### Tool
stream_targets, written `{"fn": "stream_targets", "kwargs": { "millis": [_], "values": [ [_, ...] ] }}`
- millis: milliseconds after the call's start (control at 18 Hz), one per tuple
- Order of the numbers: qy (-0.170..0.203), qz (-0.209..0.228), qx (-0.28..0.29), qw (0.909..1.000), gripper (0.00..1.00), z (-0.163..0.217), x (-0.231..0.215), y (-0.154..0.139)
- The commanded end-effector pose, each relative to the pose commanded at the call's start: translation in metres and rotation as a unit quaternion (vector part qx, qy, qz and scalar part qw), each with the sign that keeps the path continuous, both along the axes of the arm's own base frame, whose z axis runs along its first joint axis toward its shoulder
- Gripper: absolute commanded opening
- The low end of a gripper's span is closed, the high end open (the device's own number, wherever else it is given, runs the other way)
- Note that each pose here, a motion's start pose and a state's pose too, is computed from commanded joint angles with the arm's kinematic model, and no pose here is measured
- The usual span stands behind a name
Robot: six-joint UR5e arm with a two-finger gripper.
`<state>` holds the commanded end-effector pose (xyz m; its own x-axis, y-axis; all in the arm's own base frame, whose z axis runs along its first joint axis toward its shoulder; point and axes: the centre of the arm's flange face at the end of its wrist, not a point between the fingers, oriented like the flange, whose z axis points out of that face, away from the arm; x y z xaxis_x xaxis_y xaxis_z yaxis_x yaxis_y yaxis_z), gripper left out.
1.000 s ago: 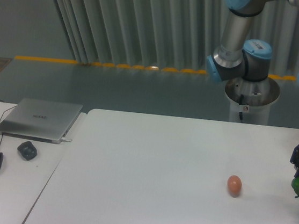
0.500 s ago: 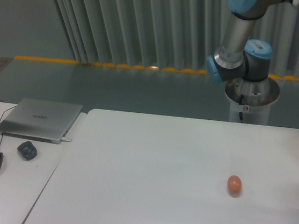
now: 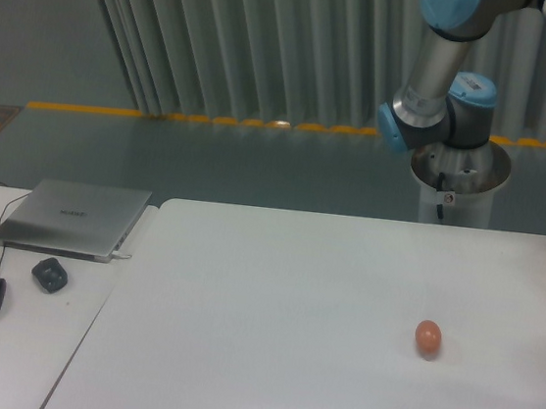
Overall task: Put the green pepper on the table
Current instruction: 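Carry the green bell pepper in the gripper over the table, then lower the held green pepper onto the table surface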
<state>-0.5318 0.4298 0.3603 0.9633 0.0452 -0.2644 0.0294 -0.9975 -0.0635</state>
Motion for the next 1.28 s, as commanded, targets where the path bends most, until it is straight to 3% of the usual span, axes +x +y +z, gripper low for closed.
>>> {"fn": "stream_targets", "kwargs": {
  "millis": [389, 611, 833, 1056, 1278],
  "values": [
    [-0.013, -0.004, -0.010, 0.9999, 0.37, -0.020, 0.014, 0.019],
    [-0.053, 0.049, -0.011, 0.9973, 0.41, -0.051, 0.048, 0.035],
    [-0.122, 0.037, -0.029, 0.9914, 0.40, -0.077, 0.083, 0.051],
    [-0.154, 0.034, 0.002, 0.9875, 0.40, -0.069, 0.100, 0.060],
    [-0.161, 0.033, 0.004, 0.9864, 0.41, -0.073, 0.105, 0.064]
  ]
}}
